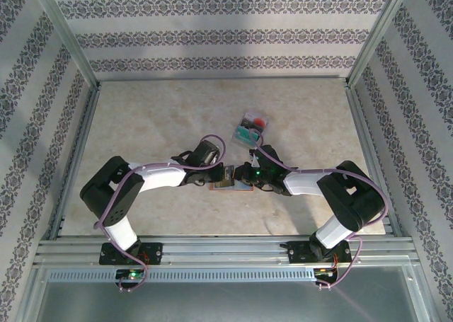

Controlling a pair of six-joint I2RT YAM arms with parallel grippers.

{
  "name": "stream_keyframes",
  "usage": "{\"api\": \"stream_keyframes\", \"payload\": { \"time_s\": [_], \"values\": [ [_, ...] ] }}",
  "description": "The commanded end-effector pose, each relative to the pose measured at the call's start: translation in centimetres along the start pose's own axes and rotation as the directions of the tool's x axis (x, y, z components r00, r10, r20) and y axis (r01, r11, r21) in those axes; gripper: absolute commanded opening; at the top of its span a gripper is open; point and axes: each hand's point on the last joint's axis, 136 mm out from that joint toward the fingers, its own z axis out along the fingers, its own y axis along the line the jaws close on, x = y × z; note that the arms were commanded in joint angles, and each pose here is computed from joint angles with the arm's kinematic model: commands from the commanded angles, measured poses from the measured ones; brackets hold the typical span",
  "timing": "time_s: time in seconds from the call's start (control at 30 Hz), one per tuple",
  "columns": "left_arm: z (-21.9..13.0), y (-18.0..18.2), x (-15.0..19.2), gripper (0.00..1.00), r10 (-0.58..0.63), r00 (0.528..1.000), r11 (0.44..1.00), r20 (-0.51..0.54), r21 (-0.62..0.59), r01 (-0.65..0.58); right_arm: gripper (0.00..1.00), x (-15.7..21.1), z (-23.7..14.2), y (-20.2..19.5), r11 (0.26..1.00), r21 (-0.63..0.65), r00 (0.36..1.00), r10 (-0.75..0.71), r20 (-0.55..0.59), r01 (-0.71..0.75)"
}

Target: Take the credit cards out of the card holder

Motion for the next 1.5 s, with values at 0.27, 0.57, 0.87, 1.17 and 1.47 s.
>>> {"api": "stream_keyframes", "payload": {
  "time_s": [0.27, 0.57, 0.87, 1.17, 1.47],
  "values": [
    [0.8, 0.1, 0.8, 0.12, 0.011, 0.999, 1.0, -0.038, -0.008, -0.012, 0.22, -0.3, -0.3, 1.3, 0.999, -0.051, 1.0, -0.017, 0.002, 0.018],
    [1.0, 0.4, 1.2, 0.12, 0.001, 0.999, 1.0, -0.046, -0.012, -0.001, 0.23, -0.5, 0.3, 2.7, 0.991, -0.131, 1.0, -0.025, -0.012, 0.023],
    [1.0, 0.3, 1.3, 0.12, -0.003, 0.999, 1.0, -0.05, -0.007, 0.003, 0.23, -0.7, 0.5, 4.0, 0.976, -0.214, 0.999, -0.033, -0.004, 0.031],
    [0.8, 0.7, 1.3, 0.12, -0.008, 0.999, 1.0, -0.042, -0.023, 0.007, 0.17, -0.7, 0.0, 3.8, 0.977, -0.21, 0.999, -0.033, 0.01, 0.035],
    [0.3, 1.8, 1.1, 0.12, -0.019, 0.999, 0.998, -0.028, -0.06, 0.018, 0.13, -0.7, -0.3, 2.9, 0.981, -0.193, 1.0, -0.014, 0.017, 0.017]
  ]
}}
